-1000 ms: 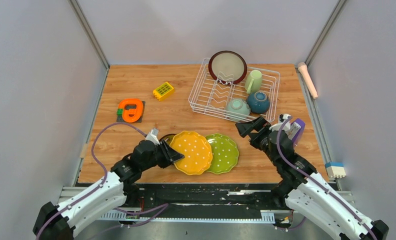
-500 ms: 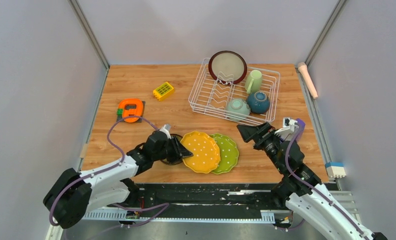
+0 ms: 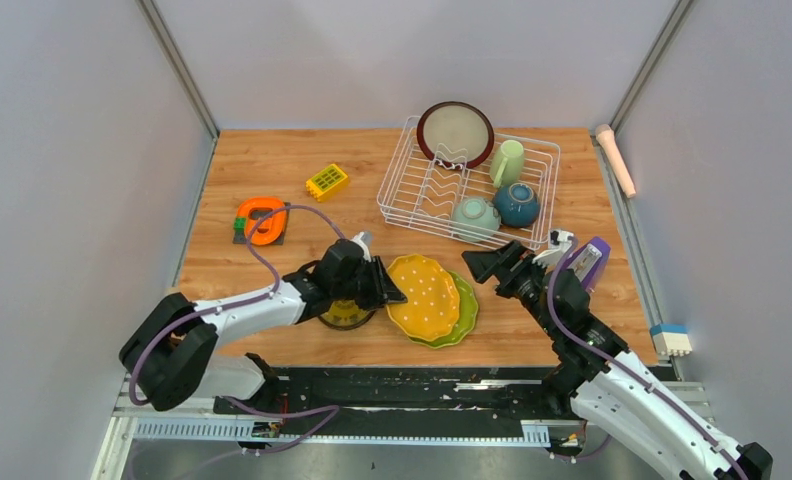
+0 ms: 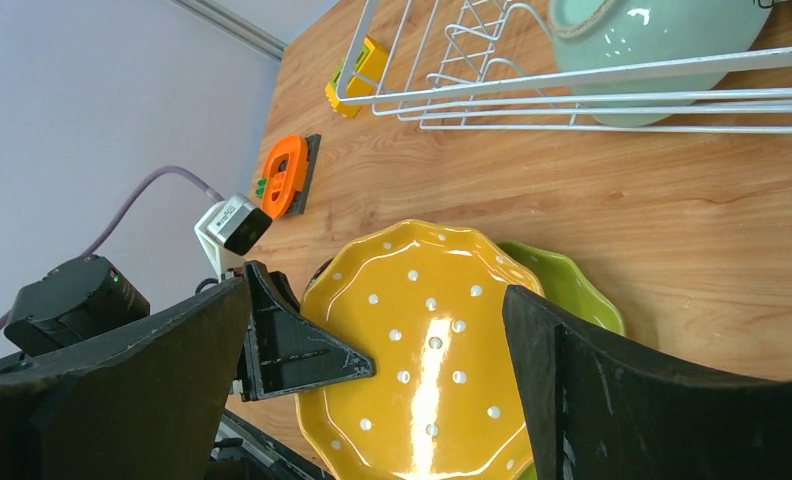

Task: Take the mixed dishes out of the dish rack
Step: Place the plate at the center of the board.

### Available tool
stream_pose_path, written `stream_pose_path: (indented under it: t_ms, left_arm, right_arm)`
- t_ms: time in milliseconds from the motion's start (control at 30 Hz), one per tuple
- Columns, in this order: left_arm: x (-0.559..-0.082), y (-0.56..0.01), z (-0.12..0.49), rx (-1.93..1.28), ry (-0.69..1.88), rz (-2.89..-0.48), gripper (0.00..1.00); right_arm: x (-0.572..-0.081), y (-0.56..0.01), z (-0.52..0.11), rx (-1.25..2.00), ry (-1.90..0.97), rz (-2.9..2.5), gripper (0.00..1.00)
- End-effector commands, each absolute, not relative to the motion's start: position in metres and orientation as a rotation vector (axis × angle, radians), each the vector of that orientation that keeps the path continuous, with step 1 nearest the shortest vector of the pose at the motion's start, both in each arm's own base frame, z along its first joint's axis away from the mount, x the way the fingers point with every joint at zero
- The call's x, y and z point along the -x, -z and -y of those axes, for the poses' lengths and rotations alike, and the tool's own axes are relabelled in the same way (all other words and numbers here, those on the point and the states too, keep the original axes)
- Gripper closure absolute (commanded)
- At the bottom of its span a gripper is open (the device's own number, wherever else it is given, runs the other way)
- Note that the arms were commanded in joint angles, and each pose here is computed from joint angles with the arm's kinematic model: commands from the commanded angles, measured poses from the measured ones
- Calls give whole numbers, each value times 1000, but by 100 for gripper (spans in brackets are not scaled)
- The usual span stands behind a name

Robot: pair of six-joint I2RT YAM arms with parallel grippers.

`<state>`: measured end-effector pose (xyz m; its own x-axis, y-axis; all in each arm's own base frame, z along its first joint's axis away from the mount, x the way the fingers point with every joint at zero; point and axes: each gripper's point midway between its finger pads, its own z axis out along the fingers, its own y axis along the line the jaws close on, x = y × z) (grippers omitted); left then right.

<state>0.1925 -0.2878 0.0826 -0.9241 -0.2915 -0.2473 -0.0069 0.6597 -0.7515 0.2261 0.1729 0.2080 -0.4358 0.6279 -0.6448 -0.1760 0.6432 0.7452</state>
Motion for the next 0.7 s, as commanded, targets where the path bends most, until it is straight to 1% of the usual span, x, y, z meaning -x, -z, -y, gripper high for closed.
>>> stream_pose_path:
  t_ms: [0,33,167,267,667]
  left_arm:
    - [-202,-124,320,64,1270,-2424,77]
    - [-200,-118,321,53,1267,-2448,71]
    - [-195,-106,325,9,1236,-2515,60]
    - [-192,-100,327,-18,1210,-2551,54]
    - [-185,-82,313,-78,1056,-2654,36]
  right_arm:
    - [-229,-228,-174,-345,-974,-1740,0]
    - [-229,-229,-174,-344,-974,-1738,0]
    - [-228,-230,-174,-341,-976,-1731,0]
    - [-229,-228,-171,-350,-962,-1730,0]
    - [-230,-227,-169,-360,-949,-1729,0]
